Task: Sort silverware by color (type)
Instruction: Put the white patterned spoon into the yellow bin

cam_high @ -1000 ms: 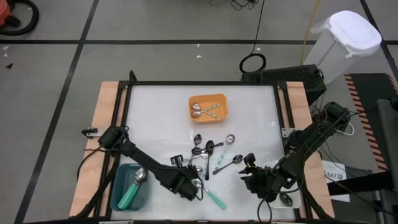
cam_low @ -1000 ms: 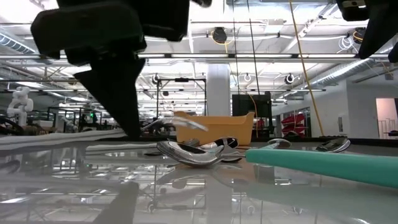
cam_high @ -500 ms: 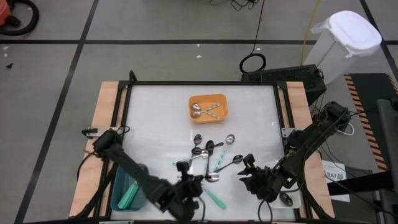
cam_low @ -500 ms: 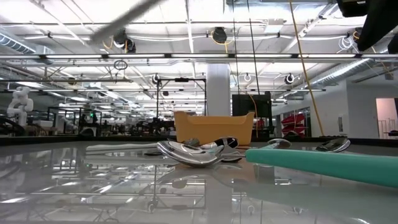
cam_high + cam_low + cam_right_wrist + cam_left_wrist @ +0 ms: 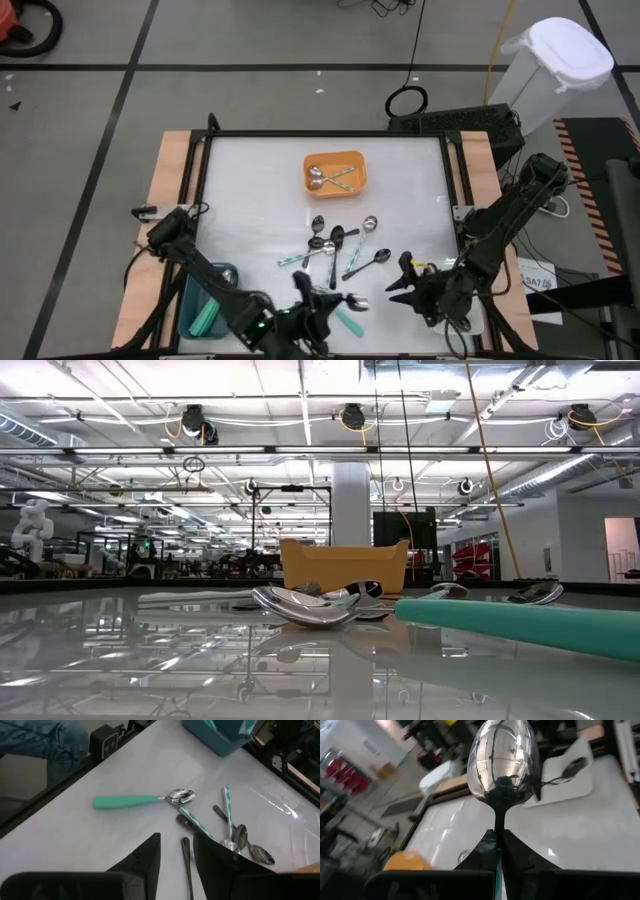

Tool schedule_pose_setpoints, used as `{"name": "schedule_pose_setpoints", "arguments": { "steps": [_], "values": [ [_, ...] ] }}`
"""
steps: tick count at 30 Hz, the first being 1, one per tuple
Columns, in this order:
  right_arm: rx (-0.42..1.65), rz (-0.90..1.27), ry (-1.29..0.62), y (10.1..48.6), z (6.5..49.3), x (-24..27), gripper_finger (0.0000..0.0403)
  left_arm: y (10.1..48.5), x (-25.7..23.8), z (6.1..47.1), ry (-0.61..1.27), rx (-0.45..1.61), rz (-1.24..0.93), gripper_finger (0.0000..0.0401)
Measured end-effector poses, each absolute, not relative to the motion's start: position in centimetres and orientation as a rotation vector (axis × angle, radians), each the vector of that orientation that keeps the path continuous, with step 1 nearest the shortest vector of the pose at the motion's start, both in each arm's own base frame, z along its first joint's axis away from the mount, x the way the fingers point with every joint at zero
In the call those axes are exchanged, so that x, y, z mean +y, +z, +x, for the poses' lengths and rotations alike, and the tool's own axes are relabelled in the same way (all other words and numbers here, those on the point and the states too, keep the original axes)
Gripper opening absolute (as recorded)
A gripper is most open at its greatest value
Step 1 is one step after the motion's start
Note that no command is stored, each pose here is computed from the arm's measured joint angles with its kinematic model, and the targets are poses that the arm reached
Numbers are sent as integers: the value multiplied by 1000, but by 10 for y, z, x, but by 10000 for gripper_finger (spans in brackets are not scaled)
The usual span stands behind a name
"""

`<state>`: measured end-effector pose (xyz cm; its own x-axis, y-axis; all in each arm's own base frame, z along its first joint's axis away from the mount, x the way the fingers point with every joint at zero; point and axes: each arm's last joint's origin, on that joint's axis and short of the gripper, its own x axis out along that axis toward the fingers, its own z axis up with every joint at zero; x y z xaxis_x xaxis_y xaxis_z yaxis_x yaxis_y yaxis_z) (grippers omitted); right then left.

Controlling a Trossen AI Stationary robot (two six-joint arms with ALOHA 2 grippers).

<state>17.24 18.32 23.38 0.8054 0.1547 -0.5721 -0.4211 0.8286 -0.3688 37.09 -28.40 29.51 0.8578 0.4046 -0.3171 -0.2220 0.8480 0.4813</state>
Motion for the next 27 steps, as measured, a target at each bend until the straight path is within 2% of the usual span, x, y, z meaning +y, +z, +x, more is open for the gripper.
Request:
{"name": "schedule_pose_setpoints", "arguments": {
  "steps": [4, 11, 16, 24, 27],
  "values": [
    [524, -465, 317, 229, 163, 172, 109, 287, -271, 396, 205, 384, 450, 4],
    [452, -360, 311, 220, 150, 156, 109, 249, -218, 430, 223, 285, 374, 4],
    [416, -323, 291, 206, 147, 150, 109, 236, -188, 441, 161, 99, 282, 3],
    [329, -262, 4, 205, 153, 138, 109, 224, -150, 436, 99, -186, 169, 3],
    [298, -224, -43, 208, 158, 134, 116, 225, -143, 436, 47, -243, 143, 3]
  ]
}}
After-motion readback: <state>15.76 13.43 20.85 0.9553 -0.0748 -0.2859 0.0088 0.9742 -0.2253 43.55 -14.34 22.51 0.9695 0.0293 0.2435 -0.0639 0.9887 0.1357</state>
